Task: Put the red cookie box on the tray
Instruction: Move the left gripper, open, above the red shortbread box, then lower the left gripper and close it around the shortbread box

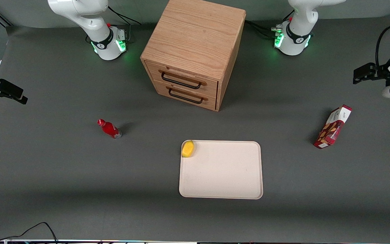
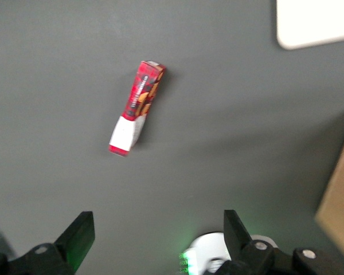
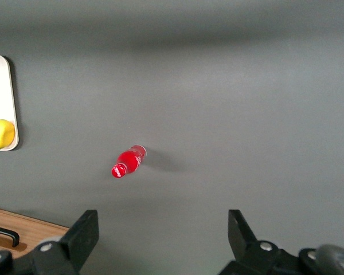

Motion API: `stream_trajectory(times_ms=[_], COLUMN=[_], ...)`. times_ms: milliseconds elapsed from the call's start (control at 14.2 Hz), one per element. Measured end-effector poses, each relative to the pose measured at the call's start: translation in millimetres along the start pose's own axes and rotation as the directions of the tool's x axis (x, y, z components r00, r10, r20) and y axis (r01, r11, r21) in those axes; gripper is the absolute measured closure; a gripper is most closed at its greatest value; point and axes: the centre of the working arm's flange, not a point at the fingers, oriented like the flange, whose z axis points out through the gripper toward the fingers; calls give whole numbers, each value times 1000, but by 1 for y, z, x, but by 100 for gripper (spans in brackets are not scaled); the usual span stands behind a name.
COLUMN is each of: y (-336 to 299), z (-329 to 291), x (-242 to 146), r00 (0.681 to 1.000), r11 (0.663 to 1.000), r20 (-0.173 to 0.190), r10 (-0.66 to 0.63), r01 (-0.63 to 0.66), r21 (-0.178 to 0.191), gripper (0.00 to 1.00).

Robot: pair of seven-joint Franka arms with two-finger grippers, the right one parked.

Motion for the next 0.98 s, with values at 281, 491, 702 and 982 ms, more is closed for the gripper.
stream_trajectory(times_ms=[281, 491, 702, 982], y=[-73, -70, -55, -56], z=[134, 248, 324, 350], x=[41, 56, 58, 57], r00=[976, 960, 946, 949], r11=[976, 964, 959, 965], r20=[-31, -99, -159, -176], r10=[217, 264, 281, 261], r01=[-217, -259, -270, -250], r21=[14, 57, 88, 79], gripper=[0, 0, 7, 54])
